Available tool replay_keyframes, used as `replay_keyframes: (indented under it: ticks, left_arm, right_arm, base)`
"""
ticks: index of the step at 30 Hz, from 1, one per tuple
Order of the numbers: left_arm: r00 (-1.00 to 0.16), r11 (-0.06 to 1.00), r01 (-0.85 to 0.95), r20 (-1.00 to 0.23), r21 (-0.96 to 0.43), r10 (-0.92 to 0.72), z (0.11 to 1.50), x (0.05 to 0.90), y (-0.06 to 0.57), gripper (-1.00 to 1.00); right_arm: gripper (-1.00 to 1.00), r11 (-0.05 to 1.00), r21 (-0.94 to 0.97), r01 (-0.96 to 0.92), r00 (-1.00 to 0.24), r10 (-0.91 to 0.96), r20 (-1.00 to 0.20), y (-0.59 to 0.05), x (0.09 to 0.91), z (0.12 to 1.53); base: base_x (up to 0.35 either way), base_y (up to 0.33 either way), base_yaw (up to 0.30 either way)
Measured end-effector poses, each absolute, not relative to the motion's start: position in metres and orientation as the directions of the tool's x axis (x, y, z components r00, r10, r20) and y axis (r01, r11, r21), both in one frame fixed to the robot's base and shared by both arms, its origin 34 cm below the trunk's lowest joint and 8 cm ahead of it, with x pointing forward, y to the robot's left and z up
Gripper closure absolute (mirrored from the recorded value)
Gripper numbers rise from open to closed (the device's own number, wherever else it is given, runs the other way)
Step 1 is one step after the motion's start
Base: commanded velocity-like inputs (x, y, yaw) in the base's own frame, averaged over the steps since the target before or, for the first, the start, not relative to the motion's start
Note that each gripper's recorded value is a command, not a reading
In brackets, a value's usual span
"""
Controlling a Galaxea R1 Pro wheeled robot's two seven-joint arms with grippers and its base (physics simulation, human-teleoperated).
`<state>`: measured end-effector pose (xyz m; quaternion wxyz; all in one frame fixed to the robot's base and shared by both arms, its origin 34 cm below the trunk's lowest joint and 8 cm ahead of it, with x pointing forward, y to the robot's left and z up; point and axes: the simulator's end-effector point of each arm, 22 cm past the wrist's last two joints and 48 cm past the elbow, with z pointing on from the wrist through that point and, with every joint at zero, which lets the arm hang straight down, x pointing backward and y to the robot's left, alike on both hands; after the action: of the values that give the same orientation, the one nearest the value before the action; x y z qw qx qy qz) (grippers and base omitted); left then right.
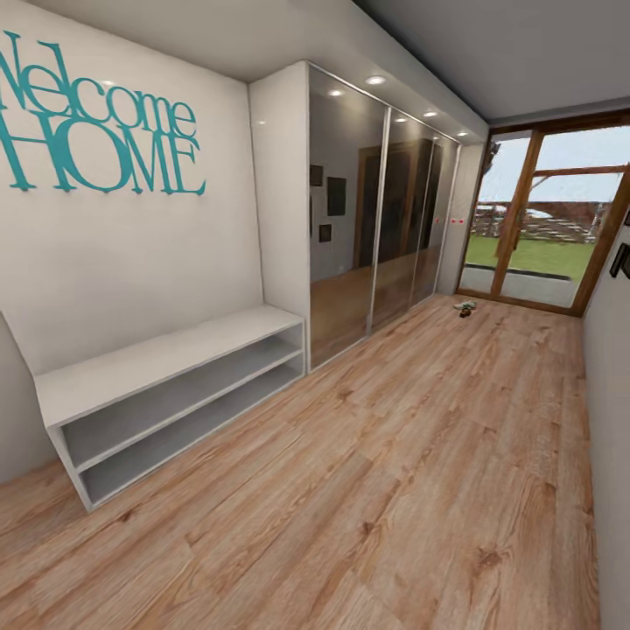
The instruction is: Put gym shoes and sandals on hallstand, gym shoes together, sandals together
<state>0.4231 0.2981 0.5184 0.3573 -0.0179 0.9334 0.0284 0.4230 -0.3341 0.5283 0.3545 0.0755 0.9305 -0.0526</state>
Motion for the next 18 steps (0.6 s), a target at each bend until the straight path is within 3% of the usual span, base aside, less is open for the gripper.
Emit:
replay_keyframes:
  ticks: [18]
  left_arm:
    - [-0.745,0.998,-0.054,-0.667,0.04,-0.013,0.5182,0.4227,0.2981,-1.0]
  right_arm:
    - [-1.0,0.983,-0.044,0.179,-0.738,0.104,-0.666,-0.3335,0.4224,0.5277]
  base:
    - [-0.002,-0.023,0.0]
